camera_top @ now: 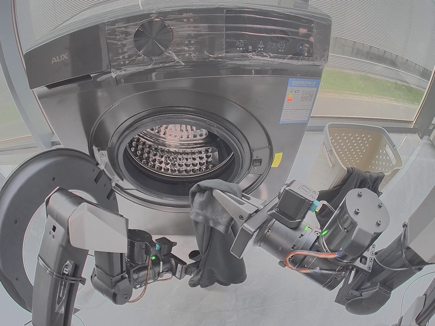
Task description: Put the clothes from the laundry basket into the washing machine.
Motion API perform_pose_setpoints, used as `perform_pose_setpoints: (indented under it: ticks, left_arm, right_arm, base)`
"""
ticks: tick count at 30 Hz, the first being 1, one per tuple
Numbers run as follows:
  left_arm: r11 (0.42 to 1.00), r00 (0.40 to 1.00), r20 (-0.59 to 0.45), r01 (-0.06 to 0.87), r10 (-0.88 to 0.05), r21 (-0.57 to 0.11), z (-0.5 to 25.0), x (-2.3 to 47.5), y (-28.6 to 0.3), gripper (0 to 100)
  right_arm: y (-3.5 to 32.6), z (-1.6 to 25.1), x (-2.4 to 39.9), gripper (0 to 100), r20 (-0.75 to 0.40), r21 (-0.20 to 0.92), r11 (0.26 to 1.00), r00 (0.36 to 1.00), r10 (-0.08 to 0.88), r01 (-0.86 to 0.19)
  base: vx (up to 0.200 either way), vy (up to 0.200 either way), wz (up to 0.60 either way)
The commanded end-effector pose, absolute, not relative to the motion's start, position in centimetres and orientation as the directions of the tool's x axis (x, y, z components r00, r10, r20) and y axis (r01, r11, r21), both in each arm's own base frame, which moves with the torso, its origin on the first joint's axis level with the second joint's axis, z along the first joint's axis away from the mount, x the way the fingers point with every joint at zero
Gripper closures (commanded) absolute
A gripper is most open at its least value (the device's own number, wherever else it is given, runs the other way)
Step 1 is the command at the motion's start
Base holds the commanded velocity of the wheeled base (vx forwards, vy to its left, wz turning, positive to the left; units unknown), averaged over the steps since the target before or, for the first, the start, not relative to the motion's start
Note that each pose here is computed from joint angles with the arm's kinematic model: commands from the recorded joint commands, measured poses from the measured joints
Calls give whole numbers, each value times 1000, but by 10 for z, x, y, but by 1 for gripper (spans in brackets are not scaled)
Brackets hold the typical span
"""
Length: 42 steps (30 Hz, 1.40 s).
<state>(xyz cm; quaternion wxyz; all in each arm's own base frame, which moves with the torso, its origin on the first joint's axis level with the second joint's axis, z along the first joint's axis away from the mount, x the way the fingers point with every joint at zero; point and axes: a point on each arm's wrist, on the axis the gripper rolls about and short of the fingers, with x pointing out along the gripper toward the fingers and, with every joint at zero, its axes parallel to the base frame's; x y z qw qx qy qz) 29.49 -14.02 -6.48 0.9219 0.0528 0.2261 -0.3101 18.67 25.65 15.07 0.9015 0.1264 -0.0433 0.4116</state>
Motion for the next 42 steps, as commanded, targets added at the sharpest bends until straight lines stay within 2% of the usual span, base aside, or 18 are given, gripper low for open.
perform_pose_setpoints:
  ticks: [1,15,23,30,37,42]
  left_arm:
    - [801,705,-447,598,-551,-44,-65,294,-140,0]
    - [792,689,-460,608,-560,-52,-67,291,-140,0]
    - [792,690,-459,608,-560,-51,-68,292,-140,0]
    - [790,695,-445,612,-565,-48,-71,297,-144,0]
    - [806,732,-395,591,-555,-38,-71,315,-147,0]
    - [838,775,-369,546,-514,-20,-71,327,-143,0]
  right_arm:
    - [257,150,188,100,180,192,630,659,731,-752]
    - [260,159,201,100,226,197,651,680,697,-733]
    - [256,175,217,100,294,202,672,699,652,-712]
    - [258,178,213,100,303,203,661,688,659,-723]
    - [259,173,209,100,285,202,657,685,670,-726]
    - [258,171,208,100,275,201,657,685,674,-727]
  base:
    - [0,0,0]
    - [0,0,0]
    - [0,0,0]
    - [0,0,0]
    - [0,0,0]
    - [0,0,0]
